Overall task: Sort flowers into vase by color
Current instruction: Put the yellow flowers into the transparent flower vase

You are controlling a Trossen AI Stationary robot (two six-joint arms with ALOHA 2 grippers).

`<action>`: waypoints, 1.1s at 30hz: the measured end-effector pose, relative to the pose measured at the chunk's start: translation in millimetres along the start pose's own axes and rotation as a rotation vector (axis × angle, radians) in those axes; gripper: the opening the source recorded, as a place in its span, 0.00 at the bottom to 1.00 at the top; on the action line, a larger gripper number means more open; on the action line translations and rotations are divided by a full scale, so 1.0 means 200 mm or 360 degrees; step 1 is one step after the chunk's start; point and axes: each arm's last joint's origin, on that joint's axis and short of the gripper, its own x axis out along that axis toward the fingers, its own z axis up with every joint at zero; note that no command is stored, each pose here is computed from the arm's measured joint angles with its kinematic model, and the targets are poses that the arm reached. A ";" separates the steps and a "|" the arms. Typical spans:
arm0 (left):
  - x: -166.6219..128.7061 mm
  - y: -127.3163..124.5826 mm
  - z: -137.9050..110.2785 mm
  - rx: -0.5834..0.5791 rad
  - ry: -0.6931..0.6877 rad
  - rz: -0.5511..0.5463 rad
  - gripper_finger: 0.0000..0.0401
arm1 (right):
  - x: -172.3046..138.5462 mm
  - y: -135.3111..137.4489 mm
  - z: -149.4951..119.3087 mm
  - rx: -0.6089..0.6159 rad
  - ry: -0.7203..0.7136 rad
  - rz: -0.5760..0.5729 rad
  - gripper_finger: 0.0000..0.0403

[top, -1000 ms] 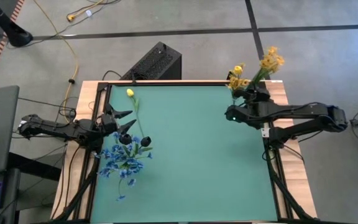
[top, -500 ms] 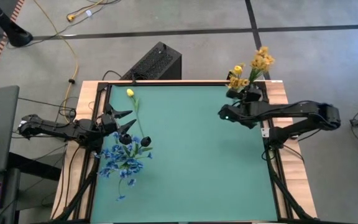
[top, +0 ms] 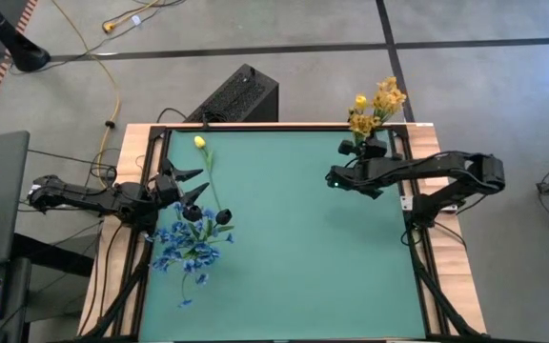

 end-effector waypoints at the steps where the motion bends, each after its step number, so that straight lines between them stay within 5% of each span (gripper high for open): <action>1: 0.00 0.00 0.00 0.0000 0.0000 0.0000 0.50 | 0.00 0.00 0.00 -0.0007 0.0001 0.0007 0.12; 27: 0.00 0.00 0.00 0.0004 0.0006 0.0006 0.50 | -0.14 -0.03 0.02 -0.0444 0.0014 0.0208 0.18; 33: 0.00 0.00 0.00 -0.0013 0.0005 0.0005 0.50 | -0.13 -0.07 0.04 -0.0511 0.0125 0.0219 0.33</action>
